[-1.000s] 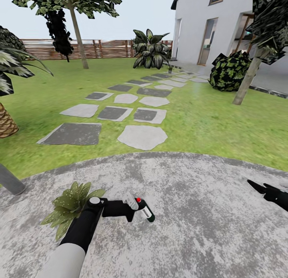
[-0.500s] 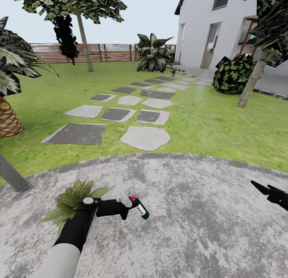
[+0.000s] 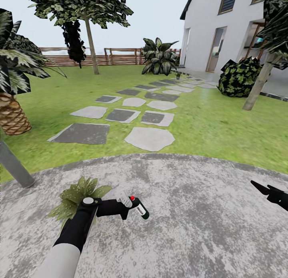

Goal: Pick up the pesticide atomizer in the garden and spray insectifuge to fully cover both potted plants in the garden.

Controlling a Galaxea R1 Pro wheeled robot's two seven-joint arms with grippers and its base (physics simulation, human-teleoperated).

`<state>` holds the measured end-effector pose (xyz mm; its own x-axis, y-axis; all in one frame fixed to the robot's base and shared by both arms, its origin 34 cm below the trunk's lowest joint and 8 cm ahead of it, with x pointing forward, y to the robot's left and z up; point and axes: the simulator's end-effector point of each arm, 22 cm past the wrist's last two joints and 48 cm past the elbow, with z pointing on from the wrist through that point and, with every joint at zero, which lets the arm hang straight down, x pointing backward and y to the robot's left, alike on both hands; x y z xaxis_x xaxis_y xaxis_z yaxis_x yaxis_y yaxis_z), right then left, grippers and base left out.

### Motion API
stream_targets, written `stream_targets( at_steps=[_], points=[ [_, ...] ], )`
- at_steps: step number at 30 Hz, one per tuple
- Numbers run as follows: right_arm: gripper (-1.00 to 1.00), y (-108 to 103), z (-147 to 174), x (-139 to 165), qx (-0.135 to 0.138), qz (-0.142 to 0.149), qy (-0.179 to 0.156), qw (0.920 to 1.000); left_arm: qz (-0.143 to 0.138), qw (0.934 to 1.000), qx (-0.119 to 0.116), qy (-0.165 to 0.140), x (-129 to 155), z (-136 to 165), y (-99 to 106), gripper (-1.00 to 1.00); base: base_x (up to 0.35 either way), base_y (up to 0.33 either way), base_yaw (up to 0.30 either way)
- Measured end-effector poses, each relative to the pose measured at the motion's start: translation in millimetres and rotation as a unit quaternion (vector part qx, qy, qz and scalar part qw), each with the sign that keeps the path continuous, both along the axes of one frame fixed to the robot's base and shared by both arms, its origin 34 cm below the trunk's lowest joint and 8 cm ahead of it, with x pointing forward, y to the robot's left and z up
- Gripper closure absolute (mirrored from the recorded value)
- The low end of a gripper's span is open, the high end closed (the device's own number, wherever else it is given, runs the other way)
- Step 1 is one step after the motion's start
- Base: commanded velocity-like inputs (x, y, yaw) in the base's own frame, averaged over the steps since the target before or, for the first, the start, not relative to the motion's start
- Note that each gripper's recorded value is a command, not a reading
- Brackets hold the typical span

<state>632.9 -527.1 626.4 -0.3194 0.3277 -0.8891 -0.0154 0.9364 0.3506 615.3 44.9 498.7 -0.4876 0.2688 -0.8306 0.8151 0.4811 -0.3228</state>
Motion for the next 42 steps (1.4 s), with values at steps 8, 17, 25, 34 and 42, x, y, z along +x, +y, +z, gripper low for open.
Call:
stream_targets(
  at_steps=[8,17,25,34,42],
  points=[
    [-1.00,0,-11,-5,0.000,0.000,-0.006,1.0000,0.000,1.0000,-0.001,-0.006,-3,-11,0,1.00,0.000,0.000,0.042],
    [-1.00,0,-24,-11,0.000,0.000,-0.013,0.9999,0.000,0.9999,-0.001,-0.013,-8,-25,0,1.00,0.000,0.000,0.001],
    [-1.00,0,-35,-14,0.000,0.000,-0.013,0.9999,0.000,0.9999,-0.001,-0.014,-11,-35,0,1.00,0.000,0.000,0.000],
    [-1.00,-2,-36,-14,-0.004,-0.003,-0.012,0.9999,0.010,0.9998,0.000,-0.019,-6,-34,-9,1.00,0.000,0.000,0.000],
    [-1.00,-67,-83,-35,-0.095,-0.126,0.103,0.9822,0.174,0.9817,0.060,-0.048,56,-34,12,1.00,0.000,0.000,0.000]
  ],
)
